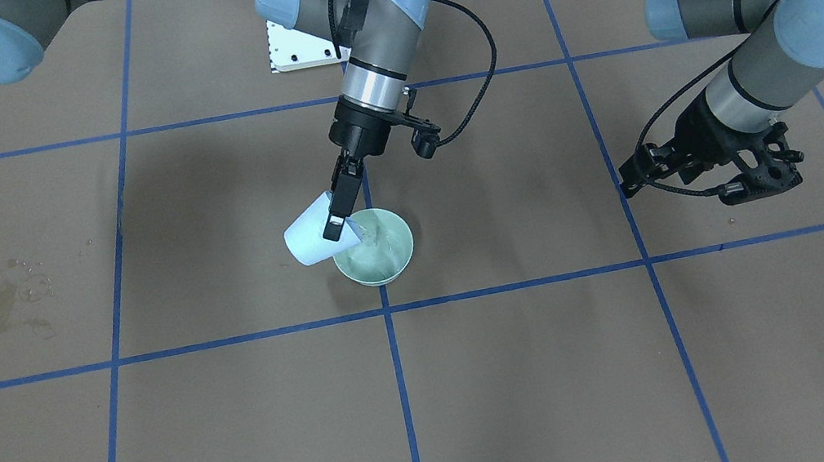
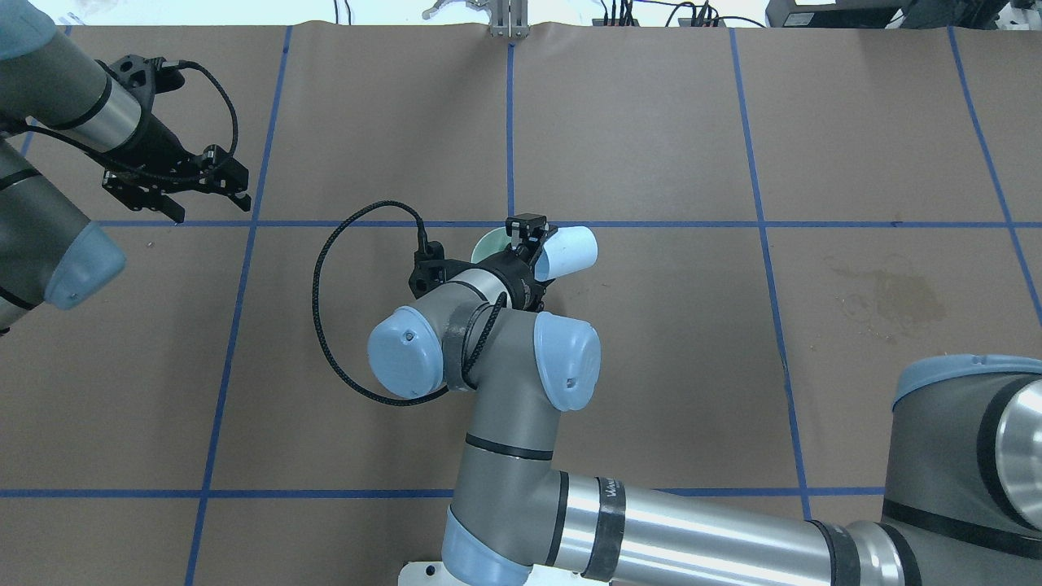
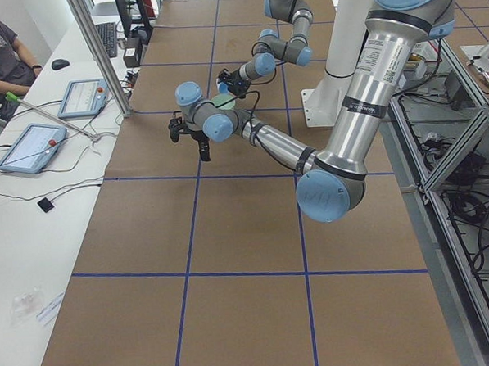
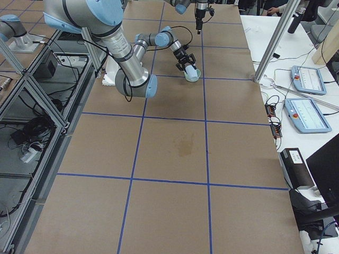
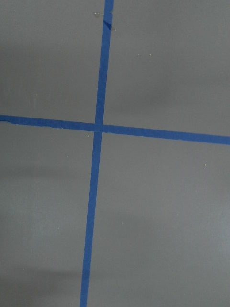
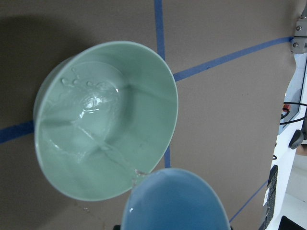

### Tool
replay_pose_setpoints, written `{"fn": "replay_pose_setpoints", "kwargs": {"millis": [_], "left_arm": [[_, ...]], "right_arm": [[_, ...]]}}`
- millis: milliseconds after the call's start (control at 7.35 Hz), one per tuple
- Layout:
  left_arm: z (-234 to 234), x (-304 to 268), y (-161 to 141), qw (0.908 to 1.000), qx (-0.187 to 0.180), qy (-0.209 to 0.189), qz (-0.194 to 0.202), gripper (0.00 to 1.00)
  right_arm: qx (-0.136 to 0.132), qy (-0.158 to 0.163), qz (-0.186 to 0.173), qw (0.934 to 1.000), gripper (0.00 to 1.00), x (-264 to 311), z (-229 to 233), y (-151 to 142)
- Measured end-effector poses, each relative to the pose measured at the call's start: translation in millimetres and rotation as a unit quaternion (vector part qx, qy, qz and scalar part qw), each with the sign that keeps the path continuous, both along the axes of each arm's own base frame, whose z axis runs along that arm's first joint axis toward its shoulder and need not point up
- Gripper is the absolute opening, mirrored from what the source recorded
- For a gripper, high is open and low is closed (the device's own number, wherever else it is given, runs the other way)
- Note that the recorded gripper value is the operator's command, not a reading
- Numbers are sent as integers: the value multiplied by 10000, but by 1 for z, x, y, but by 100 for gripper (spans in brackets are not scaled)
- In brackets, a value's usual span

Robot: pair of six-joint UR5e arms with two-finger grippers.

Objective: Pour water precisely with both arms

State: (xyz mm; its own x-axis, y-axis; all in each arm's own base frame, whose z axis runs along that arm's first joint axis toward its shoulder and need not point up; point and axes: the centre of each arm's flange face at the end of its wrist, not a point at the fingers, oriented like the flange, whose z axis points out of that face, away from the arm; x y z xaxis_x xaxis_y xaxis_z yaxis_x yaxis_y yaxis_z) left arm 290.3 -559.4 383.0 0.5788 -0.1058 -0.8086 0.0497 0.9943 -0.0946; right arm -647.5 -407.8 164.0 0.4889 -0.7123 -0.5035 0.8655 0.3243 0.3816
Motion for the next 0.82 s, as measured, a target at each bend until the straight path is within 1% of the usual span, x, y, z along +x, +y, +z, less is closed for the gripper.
{"fn": "replay_pose_setpoints", "kwargs": {"millis": [408, 816], "left_arm": [[7, -3, 2, 10000, -93, 23, 22, 100], [9, -4, 3, 9999, -108, 23, 26, 100]], "right_arm": [[138, 233, -60, 9996, 16, -7, -6, -4], [223, 452, -34, 9987, 14, -13, 2, -8]]}}
